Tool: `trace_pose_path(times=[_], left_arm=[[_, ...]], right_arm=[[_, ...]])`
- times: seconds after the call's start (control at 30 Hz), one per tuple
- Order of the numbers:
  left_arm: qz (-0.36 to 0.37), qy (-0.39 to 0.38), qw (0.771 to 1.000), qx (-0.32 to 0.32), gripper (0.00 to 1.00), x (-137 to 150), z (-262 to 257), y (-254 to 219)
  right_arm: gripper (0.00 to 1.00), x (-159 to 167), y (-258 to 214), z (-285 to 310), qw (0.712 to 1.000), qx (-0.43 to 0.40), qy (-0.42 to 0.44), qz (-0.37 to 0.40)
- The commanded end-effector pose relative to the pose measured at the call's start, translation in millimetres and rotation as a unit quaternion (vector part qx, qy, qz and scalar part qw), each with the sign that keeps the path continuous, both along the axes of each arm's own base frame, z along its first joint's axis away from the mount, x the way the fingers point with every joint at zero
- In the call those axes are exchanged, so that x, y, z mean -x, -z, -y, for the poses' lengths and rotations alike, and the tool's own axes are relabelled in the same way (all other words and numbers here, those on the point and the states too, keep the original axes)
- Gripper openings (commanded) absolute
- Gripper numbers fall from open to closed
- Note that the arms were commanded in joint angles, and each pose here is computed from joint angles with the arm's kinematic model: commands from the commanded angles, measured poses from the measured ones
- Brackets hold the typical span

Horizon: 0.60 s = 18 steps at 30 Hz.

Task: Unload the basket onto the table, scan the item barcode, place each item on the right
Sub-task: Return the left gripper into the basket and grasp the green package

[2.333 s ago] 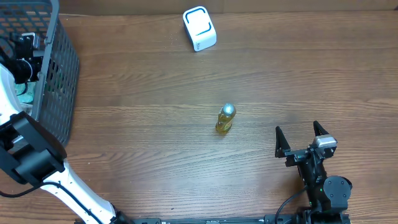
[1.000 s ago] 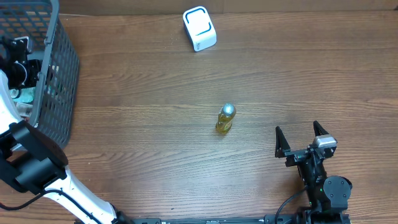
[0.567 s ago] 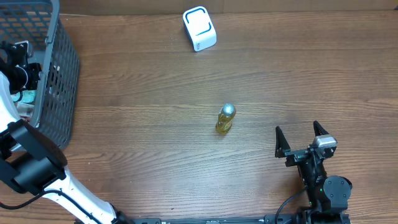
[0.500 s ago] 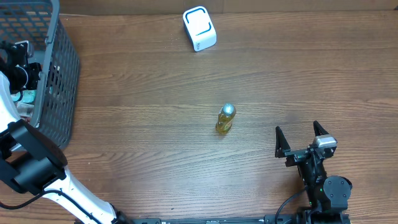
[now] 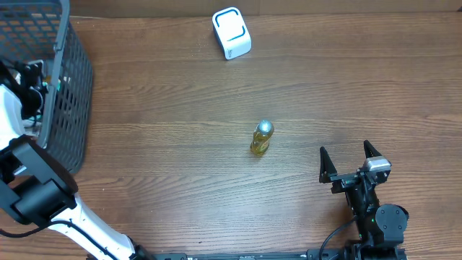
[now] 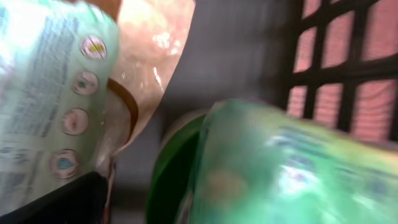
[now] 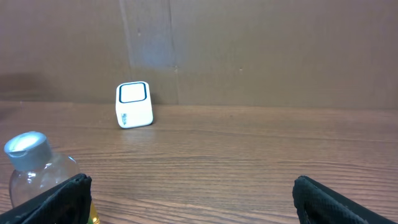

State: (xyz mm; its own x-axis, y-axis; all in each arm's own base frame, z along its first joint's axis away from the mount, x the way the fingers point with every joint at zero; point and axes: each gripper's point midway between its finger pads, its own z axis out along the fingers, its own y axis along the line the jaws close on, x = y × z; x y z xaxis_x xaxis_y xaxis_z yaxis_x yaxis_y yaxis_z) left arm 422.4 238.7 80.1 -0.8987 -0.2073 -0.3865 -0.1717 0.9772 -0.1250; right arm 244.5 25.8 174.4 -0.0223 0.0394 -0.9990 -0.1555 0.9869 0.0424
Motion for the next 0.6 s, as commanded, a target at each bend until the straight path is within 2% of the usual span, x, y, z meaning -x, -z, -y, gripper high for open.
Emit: trace_pose_path(times=[0.0, 0.1, 0.13, 0.17, 0.4, 0.57], left_arm=[[-0.003, 0.002, 1.0, 0.009, 0.9, 3, 9, 6], [0.006, 0.002, 1.0, 0.003, 0.58, -2, 6, 2], [0.008, 0.002, 1.0, 0.001, 0.45, -3, 5, 0], [0.011, 0.002, 1.0, 0.0, 0.4, -4, 4, -2], [0.039, -0.001, 0.999, -0.018, 0.37, -15, -4, -46], [0.085, -0.015, 0.995, -0.042, 0.38, -21, -8, -114]], right_arm=[[1.0, 0, 1, 2, 1.0, 0.002, 0.005, 0.003], [1.0, 0, 1, 2, 1.0, 0.002, 0.005, 0.003], [1.0, 0, 1, 2, 1.0, 0.002, 0.005, 0.003], [1.0, 0, 1, 2, 1.0, 0.002, 0.005, 0.003], [1.0, 0, 1, 2, 1.0, 0.002, 0.005, 0.003], [1.0, 0, 1, 2, 1.0, 0.002, 0.005, 0.003]])
